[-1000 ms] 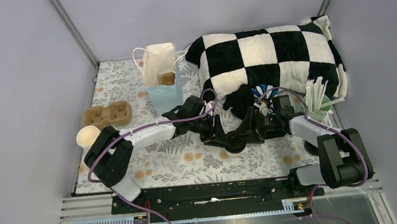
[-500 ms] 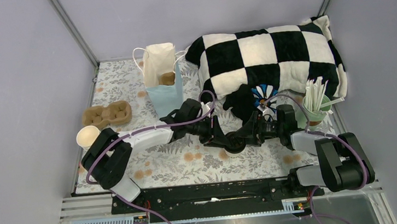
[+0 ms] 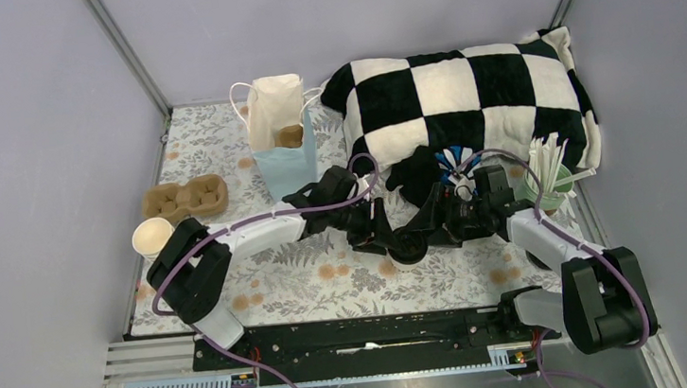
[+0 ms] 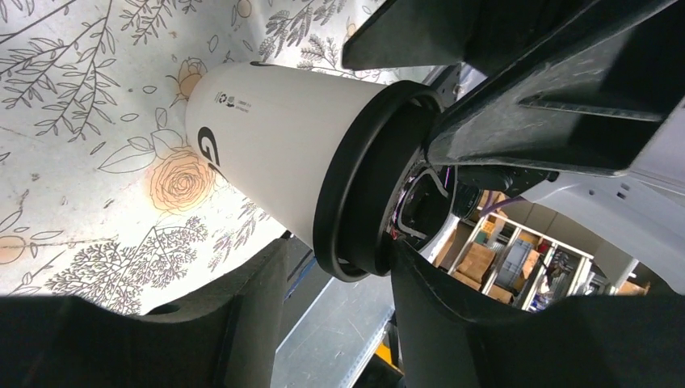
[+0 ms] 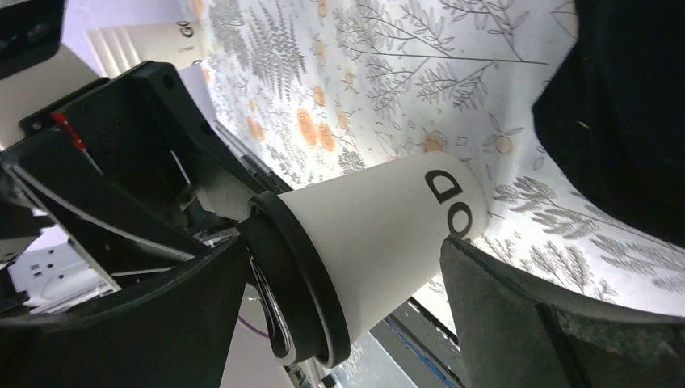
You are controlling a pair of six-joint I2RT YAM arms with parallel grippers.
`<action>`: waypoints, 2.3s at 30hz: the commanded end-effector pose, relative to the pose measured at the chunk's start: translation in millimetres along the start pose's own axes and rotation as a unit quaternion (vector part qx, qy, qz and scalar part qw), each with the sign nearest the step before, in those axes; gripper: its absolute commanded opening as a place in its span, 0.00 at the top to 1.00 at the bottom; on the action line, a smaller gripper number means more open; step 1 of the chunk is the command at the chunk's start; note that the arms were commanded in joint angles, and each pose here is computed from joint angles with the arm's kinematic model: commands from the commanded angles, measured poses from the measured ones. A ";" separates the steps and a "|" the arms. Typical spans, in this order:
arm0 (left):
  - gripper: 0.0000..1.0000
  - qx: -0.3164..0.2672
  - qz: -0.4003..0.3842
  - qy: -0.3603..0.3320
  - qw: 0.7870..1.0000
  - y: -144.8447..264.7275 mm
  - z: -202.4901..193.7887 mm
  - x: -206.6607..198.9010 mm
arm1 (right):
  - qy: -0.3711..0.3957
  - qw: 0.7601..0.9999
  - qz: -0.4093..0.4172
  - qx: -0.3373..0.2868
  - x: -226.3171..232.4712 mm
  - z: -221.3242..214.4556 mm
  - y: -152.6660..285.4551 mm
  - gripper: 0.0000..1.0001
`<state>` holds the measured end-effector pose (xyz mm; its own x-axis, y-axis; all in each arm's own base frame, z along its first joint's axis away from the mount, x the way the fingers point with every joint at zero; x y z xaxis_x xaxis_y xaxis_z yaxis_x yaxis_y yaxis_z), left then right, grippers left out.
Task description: Pack the takeout coffee
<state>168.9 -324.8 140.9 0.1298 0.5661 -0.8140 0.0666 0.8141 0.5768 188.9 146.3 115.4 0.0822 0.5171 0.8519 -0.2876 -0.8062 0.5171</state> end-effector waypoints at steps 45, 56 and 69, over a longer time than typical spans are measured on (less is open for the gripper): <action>0.07 -0.321 0.083 -0.102 0.938 203.1 -21.7 -88.4 | 0.296 0.825 -0.471 0.102 99.5 -27.0 -9.8 0.09; 0.06 -0.313 0.097 -0.114 0.938 203.9 -20.4 -88.8 | 0.288 0.835 -0.458 0.096 93.7 -29.4 -17.2 0.13; 0.06 -0.309 0.103 -0.119 0.938 201.6 -16.9 -89.5 | 0.290 0.833 -0.465 0.076 82.8 -26.7 -19.0 0.17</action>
<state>148.9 -208.9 309.7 0.2677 0.7540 -0.5999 -0.5202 0.6372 0.5687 173.8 216.1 168.6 -0.3065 0.9496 -0.0660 -0.1732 0.0126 0.9848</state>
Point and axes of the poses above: each gripper's point midway between its finger pads, its own y axis back along the fingers, its own x axis along the line the jaws close on, z = x × y, the point moved 5 cm from there along y, back along the fingers, and after that the axes turned 1 degree about y, right-handed, at the moved point
